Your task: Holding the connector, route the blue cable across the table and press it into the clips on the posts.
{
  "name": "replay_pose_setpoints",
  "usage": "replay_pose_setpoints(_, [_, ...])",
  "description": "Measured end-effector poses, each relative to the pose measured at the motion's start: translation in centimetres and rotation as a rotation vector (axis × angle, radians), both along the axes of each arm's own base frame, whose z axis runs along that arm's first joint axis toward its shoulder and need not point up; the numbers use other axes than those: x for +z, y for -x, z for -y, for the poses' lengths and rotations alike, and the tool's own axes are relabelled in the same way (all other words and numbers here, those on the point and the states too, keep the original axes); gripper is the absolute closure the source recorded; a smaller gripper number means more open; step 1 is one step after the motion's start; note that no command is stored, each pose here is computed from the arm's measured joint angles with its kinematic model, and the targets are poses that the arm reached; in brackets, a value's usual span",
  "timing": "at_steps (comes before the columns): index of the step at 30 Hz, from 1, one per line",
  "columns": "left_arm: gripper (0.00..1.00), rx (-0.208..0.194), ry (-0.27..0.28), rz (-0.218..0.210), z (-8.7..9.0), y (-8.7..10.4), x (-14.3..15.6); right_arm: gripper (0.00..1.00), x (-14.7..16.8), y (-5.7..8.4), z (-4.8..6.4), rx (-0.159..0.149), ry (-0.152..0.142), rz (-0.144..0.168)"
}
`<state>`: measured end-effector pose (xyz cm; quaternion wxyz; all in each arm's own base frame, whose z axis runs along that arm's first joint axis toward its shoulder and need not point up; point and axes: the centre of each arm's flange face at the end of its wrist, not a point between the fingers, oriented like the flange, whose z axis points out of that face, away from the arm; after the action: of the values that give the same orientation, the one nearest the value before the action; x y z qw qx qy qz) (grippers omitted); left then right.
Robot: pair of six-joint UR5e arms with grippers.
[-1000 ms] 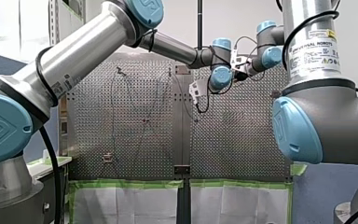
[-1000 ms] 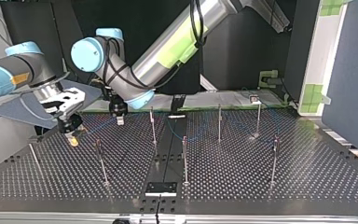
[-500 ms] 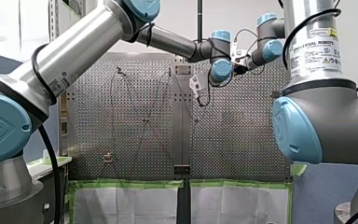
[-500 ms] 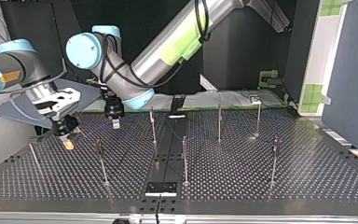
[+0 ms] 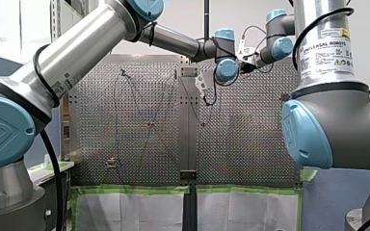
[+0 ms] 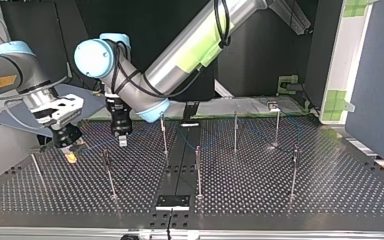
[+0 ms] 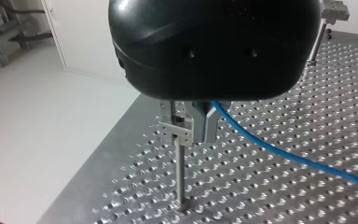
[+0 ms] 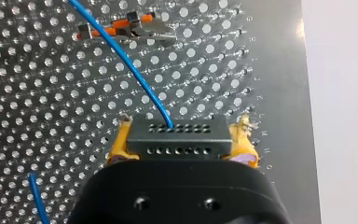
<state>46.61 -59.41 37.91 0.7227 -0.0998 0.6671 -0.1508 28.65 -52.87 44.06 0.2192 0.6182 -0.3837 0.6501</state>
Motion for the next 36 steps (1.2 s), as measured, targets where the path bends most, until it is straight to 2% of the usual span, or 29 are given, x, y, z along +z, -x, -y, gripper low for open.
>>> replay_pose_setpoints(8, [1.00, -0.004, -0.015, 0.055, -1.4, -3.4, 0.4, 1.00, -0.7, -0.1, 0.4, 0.009, -0.004, 0.000])
replay_pose_setpoints(14, [1.00, -0.005, -0.029, 0.059, -2.1, -5.2, -0.6, 1.00, -1.1, 0.4, 1.3, 0.007, -0.007, 0.000])
replay_pose_setpoints(24, [1.00, -0.007, -0.015, 0.089, -3.0, -7.4, 0.3, 1.00, -0.1, 1.5, 2.7, 0.010, 0.018, 0.007])
replay_pose_setpoints(30, [0.97, -0.016, -0.020, 0.090, -3.2, -8.2, -0.1, 1.00, 0.0, 2.0, 3.1, 0.004, 0.020, 0.008])
replay_pose_setpoints(31, [0.93, -0.018, -0.023, 0.087, -3.2, -8.2, -0.4, 1.00, -0.1, 2.1, 3.2, 0.003, 0.020, 0.008])
replay_pose_setpoints(32, [0.93, -0.021, -0.026, 0.083, -3.1, -8.3, -0.7, 1.00, -0.1, 2.2, 3.3, 0.001, 0.019, 0.008])
replay_pose_setpoints(34, [0.83, -0.025, -0.030, 0.077, -3.0, -8.3, -1.1, 1.00, -0.2, 2.3, 3.4, -0.001, 0.019, 0.008])
replay_pose_setpoints(35, [0.83, -0.027, -0.031, 0.075, -2.9, -8.2, -1.2, 1.00, -0.2, 2.4, 3.4, -0.002, 0.018, 0.008])
replay_pose_setpoints(36, [0.72, -0.028, -0.031, 0.074, -2.9, -8.2, -1.3, 1.00, -0.2, 2.5, 3.5, -0.003, 0.018, 0.007])
